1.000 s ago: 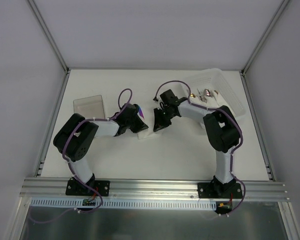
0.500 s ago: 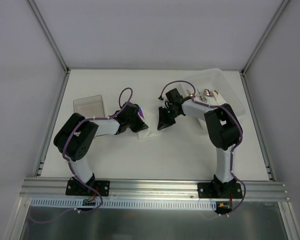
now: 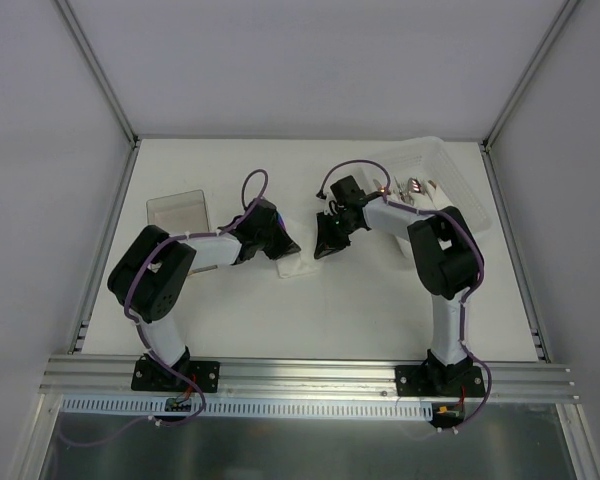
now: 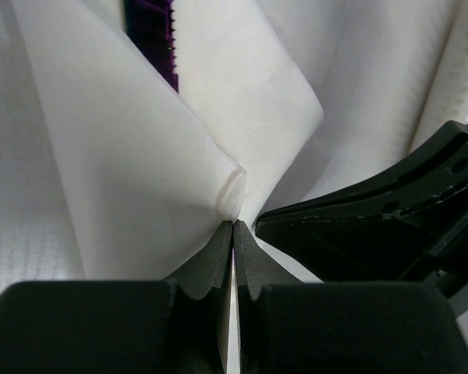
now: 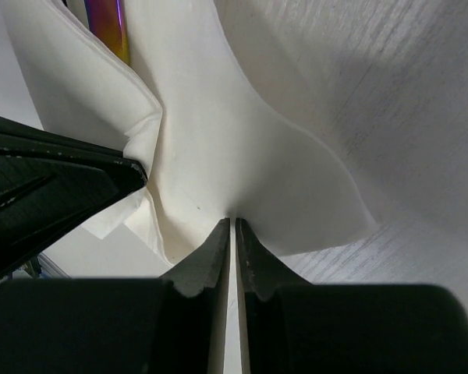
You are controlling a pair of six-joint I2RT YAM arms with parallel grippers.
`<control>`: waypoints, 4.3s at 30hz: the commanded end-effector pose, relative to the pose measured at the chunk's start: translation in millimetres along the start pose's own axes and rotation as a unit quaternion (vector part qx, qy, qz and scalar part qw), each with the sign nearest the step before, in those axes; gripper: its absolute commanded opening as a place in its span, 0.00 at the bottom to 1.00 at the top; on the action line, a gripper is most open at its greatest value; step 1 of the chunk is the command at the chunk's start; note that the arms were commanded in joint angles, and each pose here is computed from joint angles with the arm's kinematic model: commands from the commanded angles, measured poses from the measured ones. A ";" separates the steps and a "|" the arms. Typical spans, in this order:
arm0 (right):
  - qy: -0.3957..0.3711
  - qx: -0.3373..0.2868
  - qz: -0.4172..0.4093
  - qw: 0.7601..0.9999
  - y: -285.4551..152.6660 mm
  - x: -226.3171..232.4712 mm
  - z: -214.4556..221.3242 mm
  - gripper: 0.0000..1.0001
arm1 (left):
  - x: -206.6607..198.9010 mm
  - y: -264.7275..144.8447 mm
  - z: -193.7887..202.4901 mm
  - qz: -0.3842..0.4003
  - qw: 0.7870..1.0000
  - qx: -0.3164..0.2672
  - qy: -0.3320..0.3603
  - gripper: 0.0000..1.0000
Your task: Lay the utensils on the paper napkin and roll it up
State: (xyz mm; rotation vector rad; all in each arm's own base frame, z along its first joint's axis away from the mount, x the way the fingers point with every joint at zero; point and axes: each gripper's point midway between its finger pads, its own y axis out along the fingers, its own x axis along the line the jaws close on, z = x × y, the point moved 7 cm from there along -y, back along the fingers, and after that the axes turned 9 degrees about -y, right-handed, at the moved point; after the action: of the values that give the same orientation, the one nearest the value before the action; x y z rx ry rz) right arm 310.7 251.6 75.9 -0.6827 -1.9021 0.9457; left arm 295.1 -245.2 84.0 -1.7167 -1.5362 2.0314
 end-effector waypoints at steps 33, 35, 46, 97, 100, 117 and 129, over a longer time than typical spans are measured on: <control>-0.009 0.000 0.012 1.000 3.1 -1.6 -3.2 0.09 | -31.7 2.5 9.6 0.058 0.998 0.006 0.014 0.00; -0.009 0.000 0.012 1.000 3.3 -2.5 -3.1 0.09 | -32.7 3.1 10.0 0.060 0.998 0.007 0.015 0.00; -0.012 0.000 0.012 1.000 2.3 -2.0 -3.6 0.09 | -19.0 21.9 13.8 0.041 0.999 0.023 0.009 0.00; 0.144 -0.016 -0.006 0.989 20.7 11.7 24.5 0.06 | 0.4 20.6 15.7 0.002 0.999 0.039 0.001 0.16; 0.145 -0.010 0.000 0.989 22.3 10.0 25.4 0.06 | -19.8 -3.0 9.3 0.041 0.998 0.011 0.036 0.33; 0.171 0.009 0.006 0.985 27.5 1.4 29.6 0.06 | -31.2 -32.8 -15.6 0.055 0.997 -0.039 0.041 0.18; 0.173 0.014 0.004 0.985 27.6 -1.2 29.6 0.06 | -27.3 12.3 -20.2 0.003 1.000 -0.015 0.016 0.08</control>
State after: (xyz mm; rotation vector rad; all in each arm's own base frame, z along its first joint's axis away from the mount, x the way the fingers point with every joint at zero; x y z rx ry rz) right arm 290.1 270.4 69.4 -0.6905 -1.6611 0.6997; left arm 318.5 -251.3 95.1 -1.7744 -1.5429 1.9741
